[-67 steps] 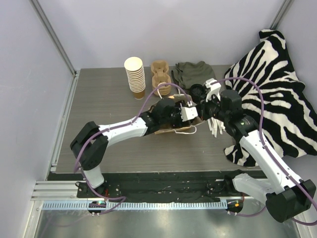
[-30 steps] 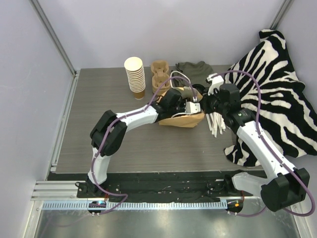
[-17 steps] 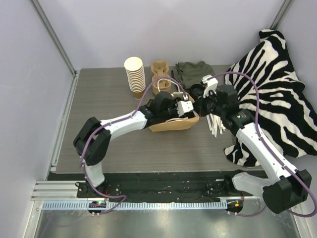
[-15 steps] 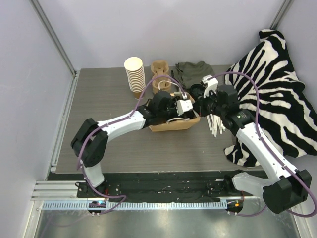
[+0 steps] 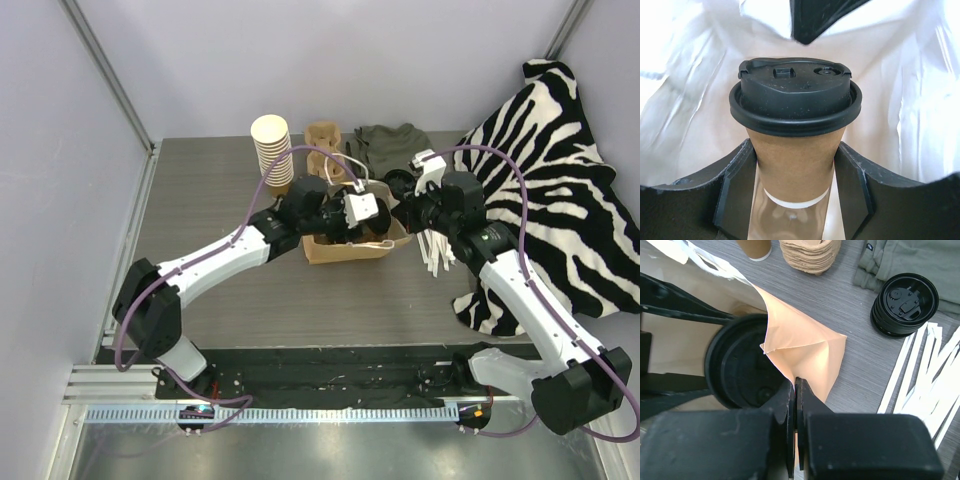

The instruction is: Pack the takeout coffee

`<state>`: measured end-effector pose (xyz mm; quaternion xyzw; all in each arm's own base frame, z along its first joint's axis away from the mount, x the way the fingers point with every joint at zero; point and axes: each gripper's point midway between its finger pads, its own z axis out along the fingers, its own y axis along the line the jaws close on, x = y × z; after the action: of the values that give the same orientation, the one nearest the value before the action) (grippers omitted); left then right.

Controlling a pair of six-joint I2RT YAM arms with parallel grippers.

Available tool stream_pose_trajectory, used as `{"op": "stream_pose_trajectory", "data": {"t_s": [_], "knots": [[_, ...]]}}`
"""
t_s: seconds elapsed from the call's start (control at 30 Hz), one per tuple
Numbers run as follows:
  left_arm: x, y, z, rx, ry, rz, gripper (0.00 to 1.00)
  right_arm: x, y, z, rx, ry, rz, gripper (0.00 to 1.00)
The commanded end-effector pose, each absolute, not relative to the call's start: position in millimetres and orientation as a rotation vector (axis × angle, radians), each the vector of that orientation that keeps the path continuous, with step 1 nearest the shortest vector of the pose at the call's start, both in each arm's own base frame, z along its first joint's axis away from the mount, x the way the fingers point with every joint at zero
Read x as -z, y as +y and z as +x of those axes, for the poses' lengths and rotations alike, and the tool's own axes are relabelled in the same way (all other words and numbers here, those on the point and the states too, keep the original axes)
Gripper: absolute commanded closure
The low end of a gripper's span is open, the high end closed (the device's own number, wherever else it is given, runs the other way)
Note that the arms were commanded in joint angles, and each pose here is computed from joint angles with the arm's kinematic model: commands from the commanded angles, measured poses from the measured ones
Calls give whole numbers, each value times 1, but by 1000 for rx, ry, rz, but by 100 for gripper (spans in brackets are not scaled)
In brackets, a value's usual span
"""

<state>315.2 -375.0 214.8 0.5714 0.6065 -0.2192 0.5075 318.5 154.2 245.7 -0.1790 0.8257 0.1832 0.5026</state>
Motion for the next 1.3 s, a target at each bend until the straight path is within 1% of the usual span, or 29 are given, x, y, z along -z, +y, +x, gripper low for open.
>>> {"op": "stream_pose_trajectory", "data": {"t_s": [0.0,0.07,0.2,0.27,0.3,0.37,0.4,0.53,0.57,0.73,0.77,0.83,0.87,0.97,1.07,1.13,1.27], "knots": [[-228,-353,306,518,1458,1400,82,-256,149,320,-407,1966,-429,99],[-232,-348,308,507,1453,1391,83,-255,149,320,-411,1970,-429,99],[-257,-347,307,510,1401,1353,84,-251,150,322,-412,1988,-432,99],[-273,-348,307,518,1373,1326,85,-251,152,324,-415,1993,-433,96],[-281,-349,308,521,1355,1308,85,-251,152,325,-414,1995,-435,92],[-300,-352,310,525,1329,1278,85,-253,152,327,-405,1990,-459,88],[-307,-352,313,526,1335,1249,85,-254,153,327,-406,1987,-464,82],[-344,-353,320,532,1309,1165,85,-261,152,332,-392,1979,-462,74],[-350,-353,319,539,1305,1153,85,-260,152,333,-388,1984,-466,70],[-375,-347,314,549,1290,1107,85,-274,154,338,-382,1960,-470,55],[-379,-344,312,547,1285,1100,85,-276,154,339,-380,1958,-473,48],[-382,-339,312,532,1292,1083,85,-285,154,341,-382,1946,-476,41],[-384,-337,311,527,1295,1076,85,-290,156,340,-391,1938,-483,33],[-398,-327,310,505,1290,1033,85,-314,158,340,-407,1896,-484,20],[-416,-315,308,487,1290,976,85,-349,160,336,-424,1834,-493,13],[-427,-307,303,479,1284,947,85,-361,161,332,-434,1816,-505,13],[-436,-287,297,438,1291,889,85,-407,163,320,-456,1714,-533,9]]}}
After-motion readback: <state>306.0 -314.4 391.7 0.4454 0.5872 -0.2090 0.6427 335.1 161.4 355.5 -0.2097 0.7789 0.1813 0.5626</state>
